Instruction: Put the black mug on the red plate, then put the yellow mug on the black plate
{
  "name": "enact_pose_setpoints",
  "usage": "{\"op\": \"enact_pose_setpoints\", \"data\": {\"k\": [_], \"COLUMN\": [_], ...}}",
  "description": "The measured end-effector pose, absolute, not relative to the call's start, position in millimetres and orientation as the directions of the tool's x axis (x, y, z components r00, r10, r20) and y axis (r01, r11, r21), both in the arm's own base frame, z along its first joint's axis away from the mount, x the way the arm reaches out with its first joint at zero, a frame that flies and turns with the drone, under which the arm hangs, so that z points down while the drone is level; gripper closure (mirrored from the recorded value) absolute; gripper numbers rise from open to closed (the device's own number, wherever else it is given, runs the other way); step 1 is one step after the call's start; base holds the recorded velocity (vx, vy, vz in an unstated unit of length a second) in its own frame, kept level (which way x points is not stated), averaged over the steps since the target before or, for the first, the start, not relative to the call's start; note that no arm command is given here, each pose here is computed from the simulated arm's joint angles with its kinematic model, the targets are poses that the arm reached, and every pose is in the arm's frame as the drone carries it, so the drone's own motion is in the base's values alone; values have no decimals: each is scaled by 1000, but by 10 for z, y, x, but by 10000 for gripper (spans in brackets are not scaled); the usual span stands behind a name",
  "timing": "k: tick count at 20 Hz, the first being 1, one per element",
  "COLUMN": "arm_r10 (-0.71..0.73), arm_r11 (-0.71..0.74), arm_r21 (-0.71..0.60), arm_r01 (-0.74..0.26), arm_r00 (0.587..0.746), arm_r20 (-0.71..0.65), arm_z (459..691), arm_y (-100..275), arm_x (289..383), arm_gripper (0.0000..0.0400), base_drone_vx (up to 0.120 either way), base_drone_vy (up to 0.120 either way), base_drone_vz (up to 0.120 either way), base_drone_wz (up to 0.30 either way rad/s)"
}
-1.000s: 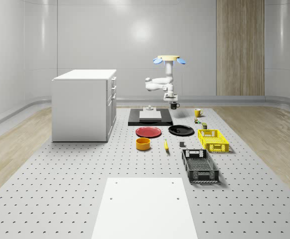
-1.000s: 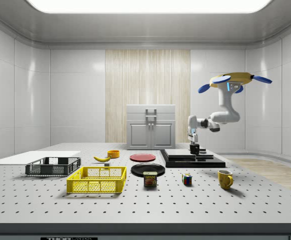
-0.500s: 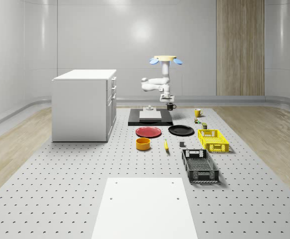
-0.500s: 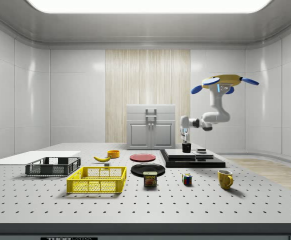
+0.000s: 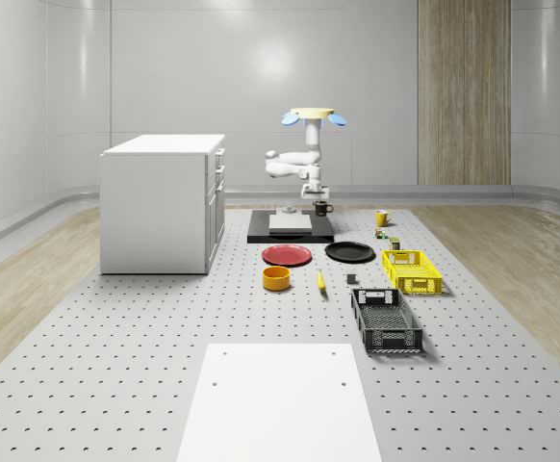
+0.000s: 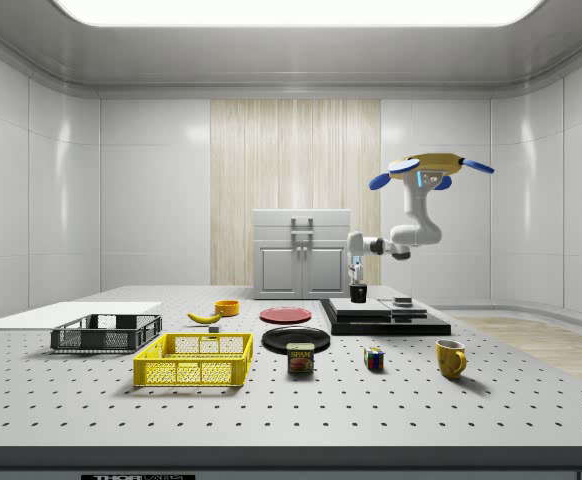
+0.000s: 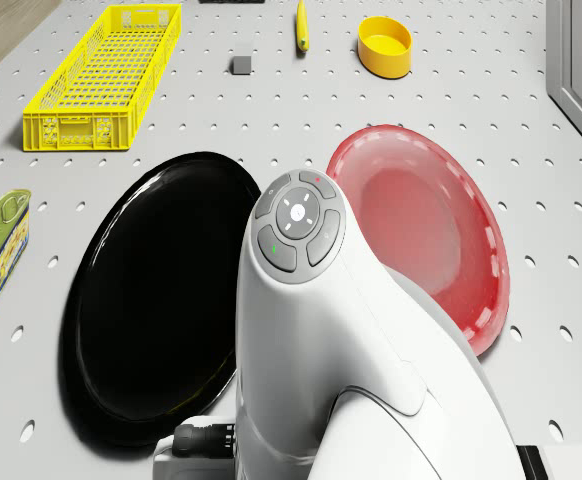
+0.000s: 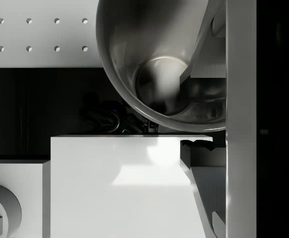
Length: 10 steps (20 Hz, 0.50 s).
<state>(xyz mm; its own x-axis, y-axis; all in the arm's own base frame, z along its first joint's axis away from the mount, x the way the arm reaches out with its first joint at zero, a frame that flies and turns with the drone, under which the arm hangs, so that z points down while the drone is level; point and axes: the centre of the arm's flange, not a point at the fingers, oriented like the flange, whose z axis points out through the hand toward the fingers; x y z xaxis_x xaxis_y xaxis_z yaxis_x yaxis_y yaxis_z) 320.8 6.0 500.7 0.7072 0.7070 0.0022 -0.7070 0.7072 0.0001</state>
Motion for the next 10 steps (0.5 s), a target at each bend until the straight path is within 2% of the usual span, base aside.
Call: {"op": "enact_pose_setpoints", "data": {"k": [10], "arm_r10": [707], "arm_r11": [707], "arm_r21": [0], "arm_r01": [-707], "arm_r00": [707], "arm_r20": [2], "arm_z": [5007], "arm_y": [60], "arm_x": [3208], "arm_gripper": [290], "base_drone_vx": [120], "base_drone_vy": [-120], "base_drone_vz": [0], "base_drone_wz": [0]}}
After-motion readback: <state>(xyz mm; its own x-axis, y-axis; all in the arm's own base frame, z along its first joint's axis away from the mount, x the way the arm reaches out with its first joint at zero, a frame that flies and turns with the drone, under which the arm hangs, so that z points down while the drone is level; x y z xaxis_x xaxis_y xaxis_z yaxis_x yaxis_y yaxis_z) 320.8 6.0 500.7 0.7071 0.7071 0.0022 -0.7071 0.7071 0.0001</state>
